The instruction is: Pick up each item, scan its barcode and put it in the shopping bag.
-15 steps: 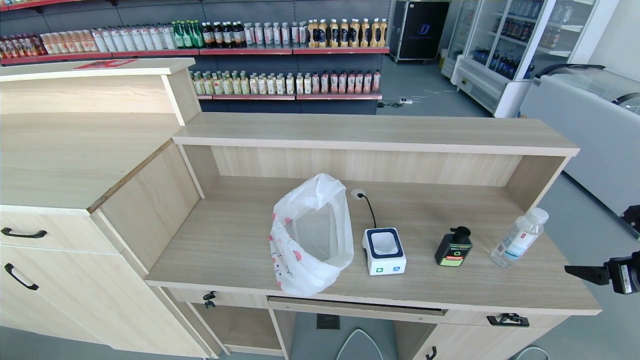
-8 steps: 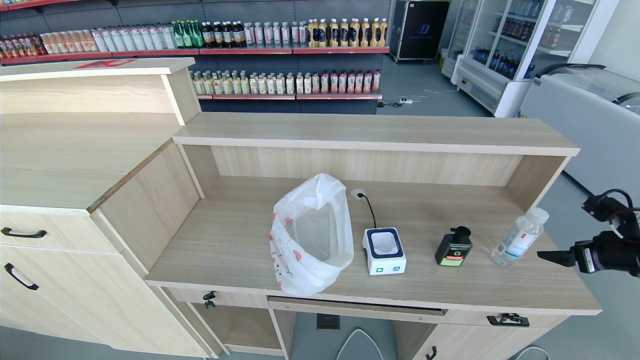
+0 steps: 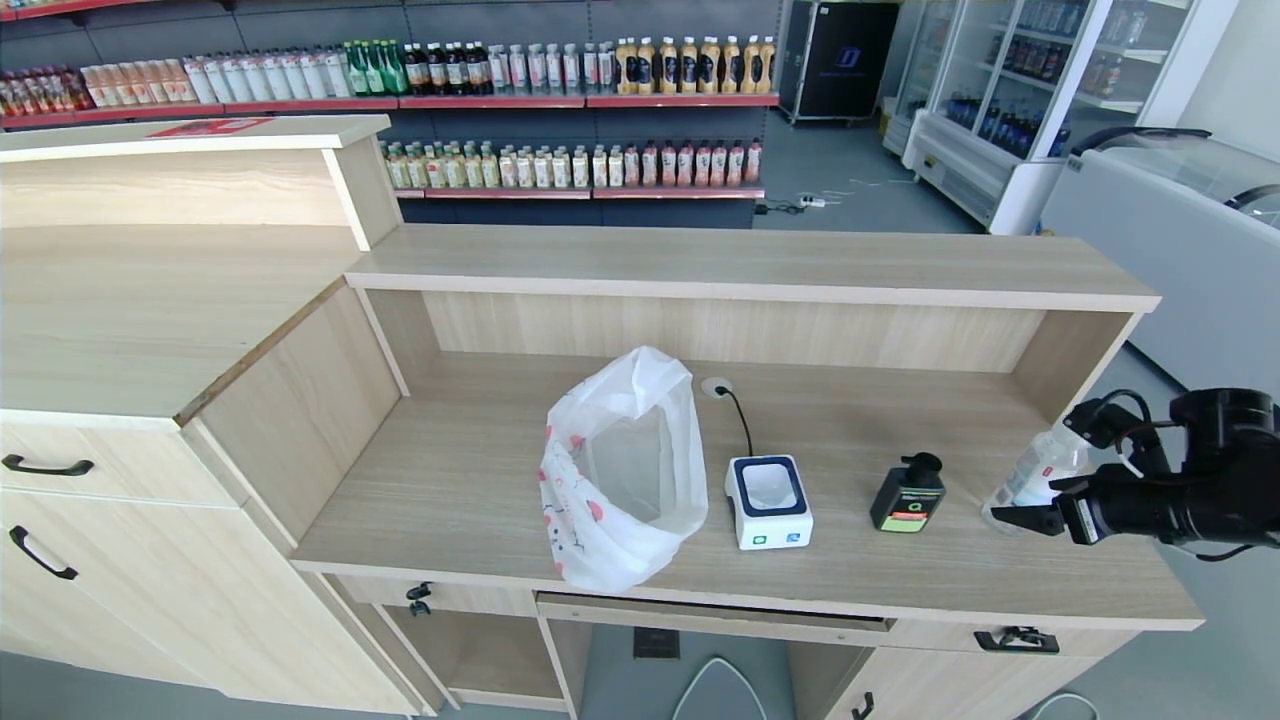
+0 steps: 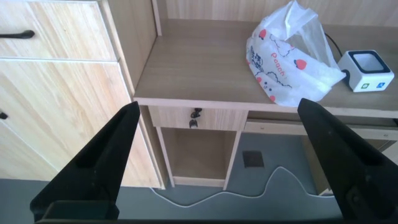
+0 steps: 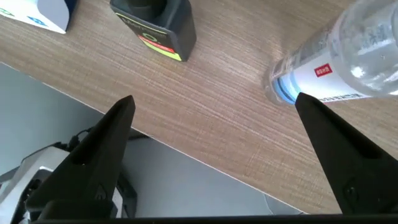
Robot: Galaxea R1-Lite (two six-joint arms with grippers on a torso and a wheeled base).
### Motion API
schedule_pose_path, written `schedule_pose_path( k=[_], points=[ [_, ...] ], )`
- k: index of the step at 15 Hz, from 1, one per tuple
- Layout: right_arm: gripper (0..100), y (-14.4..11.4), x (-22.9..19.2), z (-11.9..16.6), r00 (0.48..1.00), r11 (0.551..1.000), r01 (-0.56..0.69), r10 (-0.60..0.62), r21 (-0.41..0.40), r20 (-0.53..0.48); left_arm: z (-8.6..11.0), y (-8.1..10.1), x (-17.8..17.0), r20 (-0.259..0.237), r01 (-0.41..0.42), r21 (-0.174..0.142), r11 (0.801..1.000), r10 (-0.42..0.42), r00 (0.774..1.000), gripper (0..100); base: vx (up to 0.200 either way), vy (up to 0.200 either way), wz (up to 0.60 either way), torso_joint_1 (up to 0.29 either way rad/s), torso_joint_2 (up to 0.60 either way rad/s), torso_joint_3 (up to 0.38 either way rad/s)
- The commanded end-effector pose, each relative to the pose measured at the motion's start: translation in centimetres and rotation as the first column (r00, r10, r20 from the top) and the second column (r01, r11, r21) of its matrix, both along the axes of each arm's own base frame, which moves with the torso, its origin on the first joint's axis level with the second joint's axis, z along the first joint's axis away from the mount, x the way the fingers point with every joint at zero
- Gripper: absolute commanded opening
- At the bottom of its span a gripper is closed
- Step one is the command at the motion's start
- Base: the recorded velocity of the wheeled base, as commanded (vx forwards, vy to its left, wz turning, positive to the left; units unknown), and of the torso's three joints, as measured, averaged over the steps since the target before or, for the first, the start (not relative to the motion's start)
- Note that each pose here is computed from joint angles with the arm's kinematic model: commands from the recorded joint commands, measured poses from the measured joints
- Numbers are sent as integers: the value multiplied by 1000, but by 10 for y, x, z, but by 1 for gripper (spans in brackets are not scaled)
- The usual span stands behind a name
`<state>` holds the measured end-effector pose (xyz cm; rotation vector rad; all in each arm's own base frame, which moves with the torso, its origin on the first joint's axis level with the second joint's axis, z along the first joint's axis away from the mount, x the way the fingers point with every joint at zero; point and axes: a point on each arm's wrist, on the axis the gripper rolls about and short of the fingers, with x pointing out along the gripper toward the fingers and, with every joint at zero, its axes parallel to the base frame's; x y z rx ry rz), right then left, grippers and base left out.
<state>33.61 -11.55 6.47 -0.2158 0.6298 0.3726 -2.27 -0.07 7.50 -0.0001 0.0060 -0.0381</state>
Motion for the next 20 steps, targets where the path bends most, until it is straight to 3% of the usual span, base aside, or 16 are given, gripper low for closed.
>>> schedule_pose_path(
  k=[1,20],
  points=[
    [100,14,10,-10,999,998,-52,52,17,-14,0,0,0,0,0,0,1000,0,1000,100,0,0,0,0,0,0],
    [100,57,72,-62,971,974,-228,227,-2,70,0,0,0,0,0,0,1000,0,1000,100,0,0,0,0,0,0]
  ],
)
